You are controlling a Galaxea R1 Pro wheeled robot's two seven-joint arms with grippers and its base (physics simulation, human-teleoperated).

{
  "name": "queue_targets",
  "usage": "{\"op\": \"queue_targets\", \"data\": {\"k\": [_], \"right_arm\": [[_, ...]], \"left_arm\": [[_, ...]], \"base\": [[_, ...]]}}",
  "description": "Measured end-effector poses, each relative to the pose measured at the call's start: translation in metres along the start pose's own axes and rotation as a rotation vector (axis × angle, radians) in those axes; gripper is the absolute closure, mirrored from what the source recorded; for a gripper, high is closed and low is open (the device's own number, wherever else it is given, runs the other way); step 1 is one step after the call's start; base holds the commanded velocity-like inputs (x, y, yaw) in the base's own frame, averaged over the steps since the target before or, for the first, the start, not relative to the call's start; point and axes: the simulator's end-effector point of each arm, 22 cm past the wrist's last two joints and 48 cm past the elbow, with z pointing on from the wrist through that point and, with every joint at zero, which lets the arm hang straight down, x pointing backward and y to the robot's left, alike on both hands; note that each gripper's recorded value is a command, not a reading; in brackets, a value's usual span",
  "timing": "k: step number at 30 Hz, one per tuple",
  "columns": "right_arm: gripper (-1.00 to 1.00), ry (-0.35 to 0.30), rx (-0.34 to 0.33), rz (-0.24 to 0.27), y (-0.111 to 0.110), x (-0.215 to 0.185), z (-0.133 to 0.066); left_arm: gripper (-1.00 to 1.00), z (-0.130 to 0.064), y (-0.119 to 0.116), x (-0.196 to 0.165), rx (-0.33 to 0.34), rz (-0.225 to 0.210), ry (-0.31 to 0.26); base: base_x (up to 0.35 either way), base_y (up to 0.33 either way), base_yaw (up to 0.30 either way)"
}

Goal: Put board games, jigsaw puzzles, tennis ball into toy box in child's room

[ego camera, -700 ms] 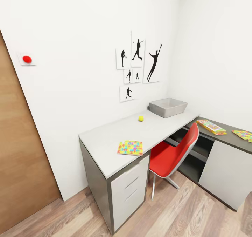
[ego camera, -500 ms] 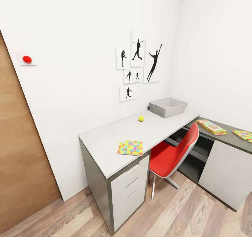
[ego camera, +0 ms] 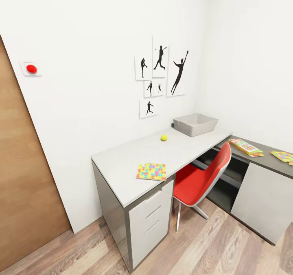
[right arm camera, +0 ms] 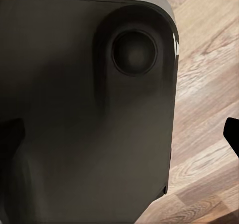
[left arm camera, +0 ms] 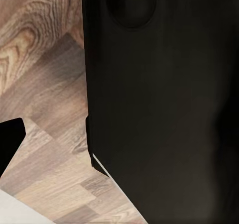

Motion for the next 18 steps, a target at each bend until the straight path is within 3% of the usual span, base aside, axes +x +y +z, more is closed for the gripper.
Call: {"op": "queue_targets", "data": {"k": [18], "right_arm": [[-1.00, -0.002, 0.001, -0.001, -0.0001, 0.0040, 0.0001]], "left_arm": [[-1.00, 0.0000, 0.0031, 0.0045, -0.005, 0.007, 0.004]], "base": [[0.000, 0.000, 0.000]]}}
